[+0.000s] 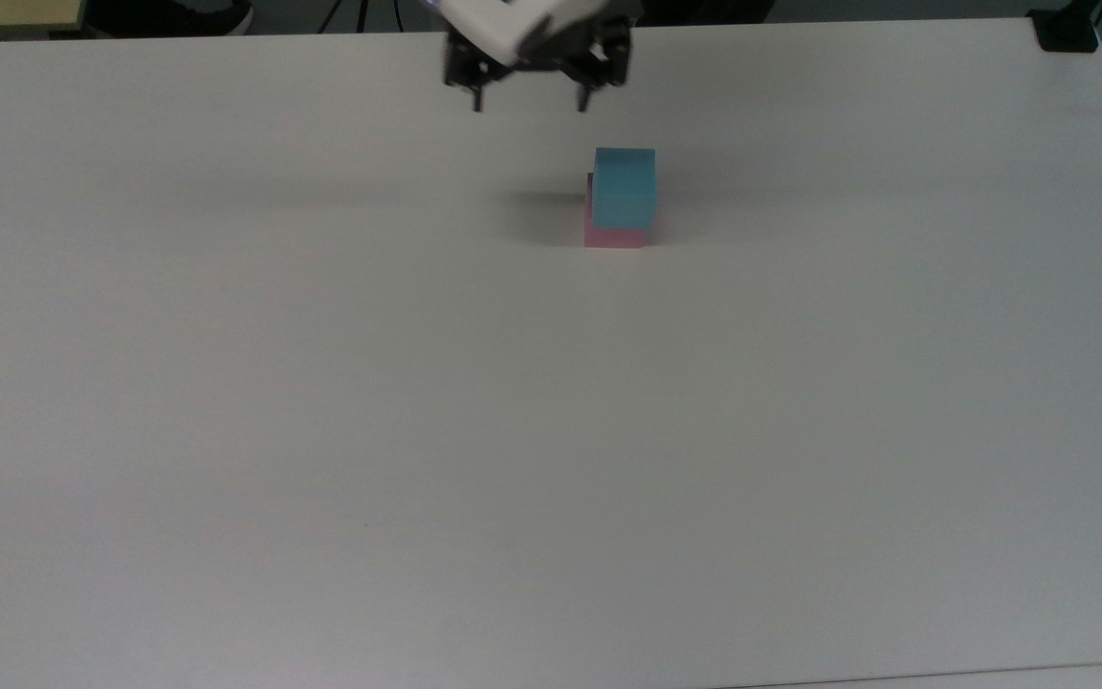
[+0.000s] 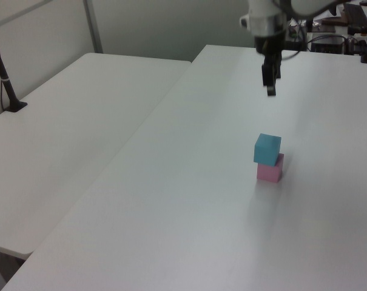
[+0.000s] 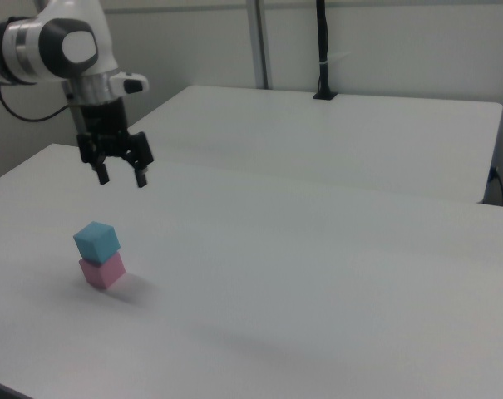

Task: Put blue cube on pink cube
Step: 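Open the gripper and raise it away from the stacked cubes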

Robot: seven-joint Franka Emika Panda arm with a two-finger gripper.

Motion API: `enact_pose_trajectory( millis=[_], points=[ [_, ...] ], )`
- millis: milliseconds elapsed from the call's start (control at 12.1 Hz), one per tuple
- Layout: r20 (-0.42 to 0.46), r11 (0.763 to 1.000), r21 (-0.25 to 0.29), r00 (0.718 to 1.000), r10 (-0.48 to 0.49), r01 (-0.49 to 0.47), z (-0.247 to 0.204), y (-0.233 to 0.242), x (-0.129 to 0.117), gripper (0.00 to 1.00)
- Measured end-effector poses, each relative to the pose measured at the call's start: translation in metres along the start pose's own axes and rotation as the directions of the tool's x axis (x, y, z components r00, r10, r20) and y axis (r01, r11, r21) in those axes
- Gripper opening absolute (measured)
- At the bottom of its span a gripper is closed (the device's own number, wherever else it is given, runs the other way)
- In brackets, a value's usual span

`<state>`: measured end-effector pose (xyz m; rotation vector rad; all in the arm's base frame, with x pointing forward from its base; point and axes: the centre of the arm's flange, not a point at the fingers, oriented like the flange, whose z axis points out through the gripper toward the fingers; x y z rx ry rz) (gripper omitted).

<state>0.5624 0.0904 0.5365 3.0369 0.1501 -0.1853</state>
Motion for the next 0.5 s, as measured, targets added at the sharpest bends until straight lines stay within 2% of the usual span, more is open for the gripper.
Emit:
enact_pose_trajectory(
  millis=[249,498],
  points=[
    [-0.023,0.999,0.019,0.999,-0.033,0.033,-0.012,0.095,-0.011,1.0],
    [-0.071,1.0,0.017,0.997,-0.005,0.006,-0.033,0.136,-0.017,1.0]
  ],
)
